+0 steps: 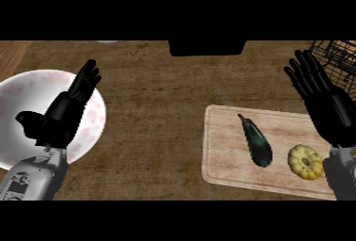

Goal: Pick the eggplant from the cutting board and place it in the tiered basket

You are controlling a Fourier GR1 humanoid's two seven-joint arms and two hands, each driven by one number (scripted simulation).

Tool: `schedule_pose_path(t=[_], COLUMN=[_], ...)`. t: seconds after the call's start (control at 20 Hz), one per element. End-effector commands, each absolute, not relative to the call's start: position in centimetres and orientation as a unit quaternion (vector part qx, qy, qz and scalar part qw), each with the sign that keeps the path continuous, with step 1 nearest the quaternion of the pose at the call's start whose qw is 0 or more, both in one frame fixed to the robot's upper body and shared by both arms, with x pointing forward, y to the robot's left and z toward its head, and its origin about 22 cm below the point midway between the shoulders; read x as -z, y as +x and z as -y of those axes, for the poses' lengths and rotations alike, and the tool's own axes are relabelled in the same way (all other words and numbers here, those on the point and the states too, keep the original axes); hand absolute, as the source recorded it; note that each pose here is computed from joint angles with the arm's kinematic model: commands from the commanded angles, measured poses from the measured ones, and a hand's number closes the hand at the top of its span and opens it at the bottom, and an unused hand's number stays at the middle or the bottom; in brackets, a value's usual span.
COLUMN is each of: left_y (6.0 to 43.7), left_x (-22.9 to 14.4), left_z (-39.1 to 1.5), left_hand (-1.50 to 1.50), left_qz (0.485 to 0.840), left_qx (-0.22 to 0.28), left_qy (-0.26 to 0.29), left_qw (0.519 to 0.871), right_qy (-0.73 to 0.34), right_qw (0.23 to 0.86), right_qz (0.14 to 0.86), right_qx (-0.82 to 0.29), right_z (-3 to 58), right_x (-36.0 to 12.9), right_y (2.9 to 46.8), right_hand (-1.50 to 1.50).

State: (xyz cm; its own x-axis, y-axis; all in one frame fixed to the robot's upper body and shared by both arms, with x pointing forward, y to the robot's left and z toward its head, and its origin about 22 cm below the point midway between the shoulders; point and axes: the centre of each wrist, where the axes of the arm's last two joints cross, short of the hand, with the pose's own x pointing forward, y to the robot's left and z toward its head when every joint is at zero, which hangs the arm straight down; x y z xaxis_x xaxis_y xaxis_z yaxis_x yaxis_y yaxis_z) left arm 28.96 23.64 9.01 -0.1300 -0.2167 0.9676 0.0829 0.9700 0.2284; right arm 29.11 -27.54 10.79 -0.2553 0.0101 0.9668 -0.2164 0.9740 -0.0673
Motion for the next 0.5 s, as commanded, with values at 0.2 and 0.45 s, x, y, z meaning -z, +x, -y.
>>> schedule_pose_path(t=[0.2,0.45], left_y=[27.3,25.8], left_x=[-5.6,-3.6], left_z=[-28.0,-28.1], left_hand=[0.00,0.00], left_qz=[0.681,0.651], left_qx=[0.066,0.043], left_qy=[0.064,0.056], left_qw=[0.726,0.756], right_qy=[0.139,-0.174], right_qw=[0.612,0.757], right_qz=[0.769,0.629], right_qx=[-0.126,0.001], right_z=[19.5,26.5], right_x=[-10.9,-3.9], right_y=[29.4,28.2], right_hand=[1.50,-1.50])
